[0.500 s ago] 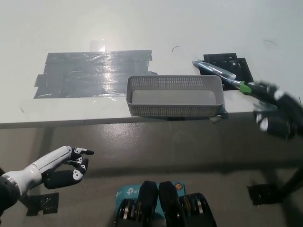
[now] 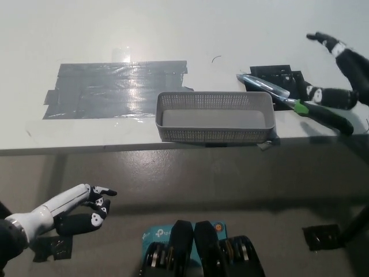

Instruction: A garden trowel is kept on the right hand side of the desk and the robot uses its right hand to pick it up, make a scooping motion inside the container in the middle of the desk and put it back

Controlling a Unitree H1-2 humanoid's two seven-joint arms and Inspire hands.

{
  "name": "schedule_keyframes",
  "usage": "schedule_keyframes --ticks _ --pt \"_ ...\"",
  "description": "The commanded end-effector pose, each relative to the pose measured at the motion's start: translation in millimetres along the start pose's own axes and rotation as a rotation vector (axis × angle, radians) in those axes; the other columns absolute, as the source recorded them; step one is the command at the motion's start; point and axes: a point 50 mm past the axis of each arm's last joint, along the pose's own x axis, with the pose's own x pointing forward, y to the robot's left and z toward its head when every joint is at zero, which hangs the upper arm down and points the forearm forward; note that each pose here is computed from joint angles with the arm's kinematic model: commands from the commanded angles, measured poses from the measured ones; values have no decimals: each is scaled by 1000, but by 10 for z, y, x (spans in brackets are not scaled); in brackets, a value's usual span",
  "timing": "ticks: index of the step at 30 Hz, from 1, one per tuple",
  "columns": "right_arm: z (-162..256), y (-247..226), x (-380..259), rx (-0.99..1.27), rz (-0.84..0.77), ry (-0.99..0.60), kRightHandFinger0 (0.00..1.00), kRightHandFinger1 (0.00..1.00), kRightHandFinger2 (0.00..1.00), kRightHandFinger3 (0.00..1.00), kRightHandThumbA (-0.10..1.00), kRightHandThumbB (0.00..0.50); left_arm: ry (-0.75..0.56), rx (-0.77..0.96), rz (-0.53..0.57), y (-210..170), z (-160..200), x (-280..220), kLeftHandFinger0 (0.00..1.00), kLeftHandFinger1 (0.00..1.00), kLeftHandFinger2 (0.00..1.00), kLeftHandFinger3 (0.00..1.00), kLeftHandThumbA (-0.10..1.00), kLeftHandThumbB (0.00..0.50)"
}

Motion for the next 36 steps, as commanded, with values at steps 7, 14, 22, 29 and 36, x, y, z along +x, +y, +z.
schedule_keyframes --ticks 7,14,22,29,36 --pt "-209 338 179 -105 148 214 1000 1000 1000 1000 876 500 -7 43 13 112 93 -100 876 830 922 1000 1000 406" --pt "-421 792 46 -105 319 305 1000 1000 1000 1000 989 500 -3 57 13 97 116 -103 877 834 921 1000 1000 377" --pt "-630 600 142 -158 332 375 1000 1000 1000 1000 966 500 13 59 7 83 96 -122 934 848 912 1000 1000 381" --pt "-626 276 334 -147 262 368 1000 1000 1000 1000 923 500 22 55 3 49 89 -119 957 841 906 1000 1000 392" --pt "-428 198 384 -152 221 272 1000 1000 1000 1000 809 500 30 64 0 51 97 -125 967 841 903 1000 1000 427"
